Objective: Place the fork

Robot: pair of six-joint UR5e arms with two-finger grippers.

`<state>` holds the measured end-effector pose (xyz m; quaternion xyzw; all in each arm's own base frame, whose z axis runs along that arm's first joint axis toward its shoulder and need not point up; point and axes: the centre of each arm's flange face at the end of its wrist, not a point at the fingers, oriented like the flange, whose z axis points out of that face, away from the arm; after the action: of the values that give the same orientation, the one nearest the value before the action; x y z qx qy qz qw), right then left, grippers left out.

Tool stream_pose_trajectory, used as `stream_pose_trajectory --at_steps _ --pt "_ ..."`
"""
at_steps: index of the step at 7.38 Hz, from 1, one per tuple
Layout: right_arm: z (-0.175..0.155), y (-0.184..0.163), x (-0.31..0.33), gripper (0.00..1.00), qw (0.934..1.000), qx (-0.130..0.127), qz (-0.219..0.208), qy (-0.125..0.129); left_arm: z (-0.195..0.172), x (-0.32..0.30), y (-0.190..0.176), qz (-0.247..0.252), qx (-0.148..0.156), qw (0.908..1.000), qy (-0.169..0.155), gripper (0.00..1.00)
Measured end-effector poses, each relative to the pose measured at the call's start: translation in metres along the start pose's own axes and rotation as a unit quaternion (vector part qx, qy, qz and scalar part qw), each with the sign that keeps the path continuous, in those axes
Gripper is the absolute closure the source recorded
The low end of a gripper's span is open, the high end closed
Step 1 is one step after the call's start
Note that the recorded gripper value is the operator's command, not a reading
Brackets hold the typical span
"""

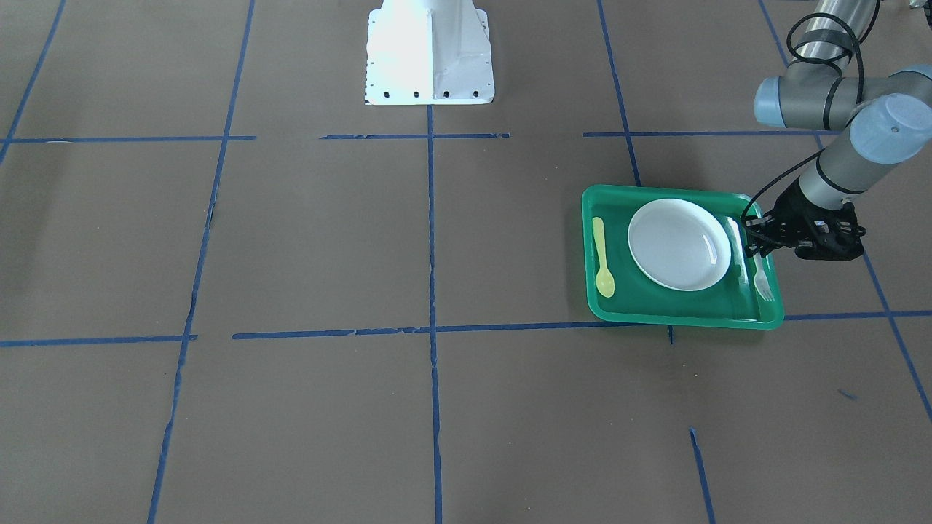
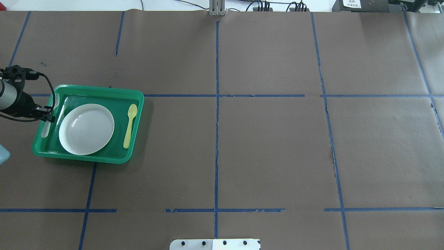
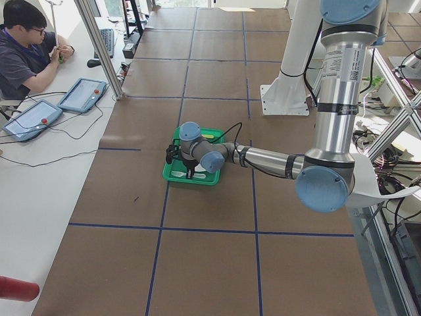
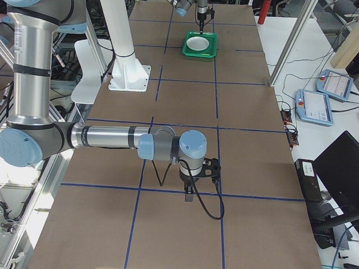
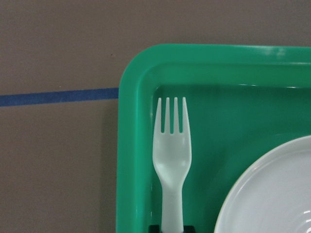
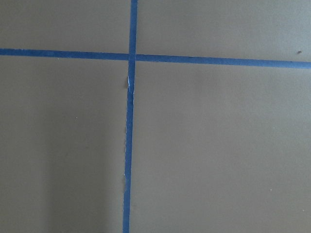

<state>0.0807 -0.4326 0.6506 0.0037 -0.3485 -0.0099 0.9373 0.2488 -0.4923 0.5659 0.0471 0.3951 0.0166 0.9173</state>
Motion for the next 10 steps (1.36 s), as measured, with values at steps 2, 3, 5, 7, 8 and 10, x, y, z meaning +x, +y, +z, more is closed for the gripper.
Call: stream_pose_trajectory --at_steps 2,3,5,7,8,10 --pt "0.000 0.000 0.000 0.00 1.0000 0.000 0.000 0.000 -0.002 0.003 0.000 0.003 0.001 1.0000 0.003 0.00" --pt "0.000 0.000 0.000 0.00 1.0000 0.000 0.000 0.000 -0.004 0.004 0.000 0.003 0.001 1.0000 0.005 0.00" --pt "0.000 0.000 0.000 0.00 1.0000 0.000 0.000 0.000 -0.020 0.000 -0.005 -0.001 0.012 0.9999 0.006 0.00" --pt "0.000 0.000 0.000 0.00 1.0000 0.000 0.000 0.000 -0.064 -0.043 -0.020 0.006 0.032 0.9993 -0.017 0.00" --pt "0.000 0.000 0.000 0.00 1.0000 0.000 0.000 0.000 -0.097 -0.079 -0.025 0.026 0.024 0.9982 -0.047 0.00" --pt "0.000 0.000 0.000 0.00 1.0000 0.000 0.000 0.000 -0.173 -0.161 -0.022 0.053 -0.006 0.9942 -0.094 0.00"
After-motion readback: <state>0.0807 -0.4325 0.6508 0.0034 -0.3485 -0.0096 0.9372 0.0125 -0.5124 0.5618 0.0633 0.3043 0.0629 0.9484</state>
